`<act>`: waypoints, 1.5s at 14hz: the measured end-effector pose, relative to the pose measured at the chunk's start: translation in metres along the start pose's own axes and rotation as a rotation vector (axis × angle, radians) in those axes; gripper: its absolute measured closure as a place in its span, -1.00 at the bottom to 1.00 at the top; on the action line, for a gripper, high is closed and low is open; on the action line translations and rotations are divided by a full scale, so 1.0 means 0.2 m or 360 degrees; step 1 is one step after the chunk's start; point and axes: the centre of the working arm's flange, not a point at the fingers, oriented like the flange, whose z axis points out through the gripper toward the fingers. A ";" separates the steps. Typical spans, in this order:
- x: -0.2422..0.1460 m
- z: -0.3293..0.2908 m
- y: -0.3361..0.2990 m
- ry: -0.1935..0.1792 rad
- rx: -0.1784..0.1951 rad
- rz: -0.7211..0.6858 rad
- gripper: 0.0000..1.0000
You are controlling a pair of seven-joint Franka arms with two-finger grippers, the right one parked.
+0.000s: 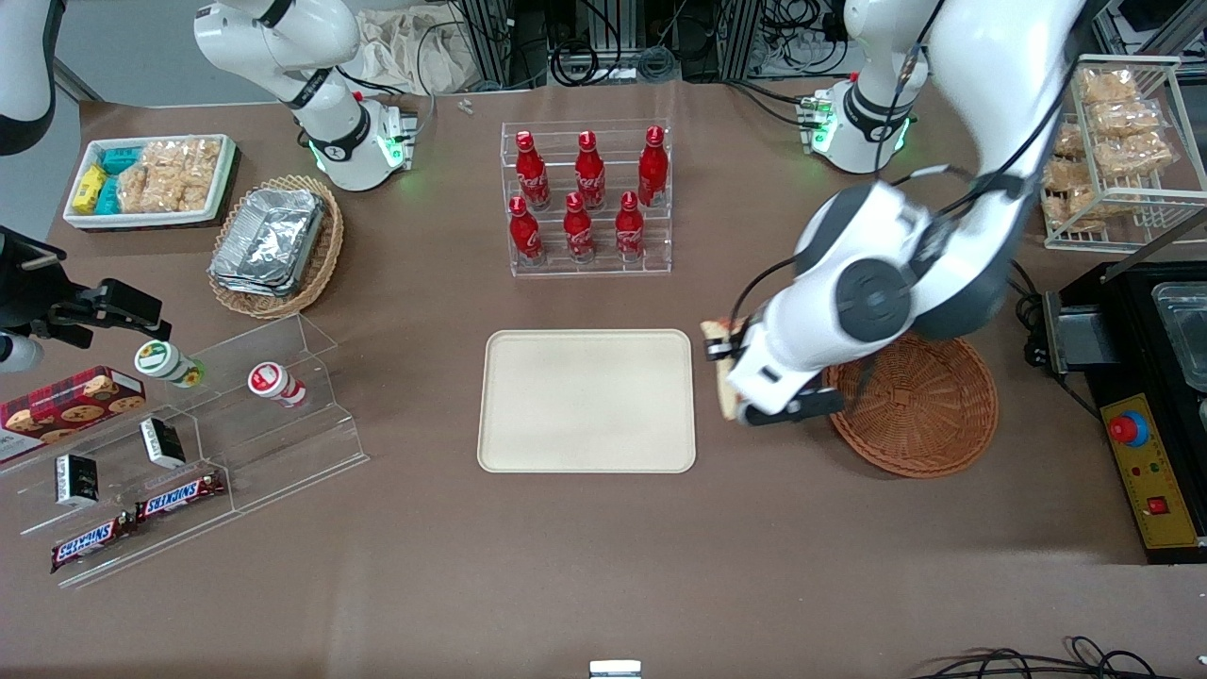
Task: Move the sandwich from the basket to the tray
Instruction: 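Carry the sandwich over the cream tray and lower it, then open the left gripper to release the sandwich onto the tray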
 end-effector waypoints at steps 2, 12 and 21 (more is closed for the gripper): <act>0.00 0.26 0.16 0.0026 -0.0010 0.0080 0.59; -0.05 0.90 0.31 0.0195 0.0212 0.0346 0.67; -0.04 0.95 0.28 0.0245 0.0224 0.0139 -0.38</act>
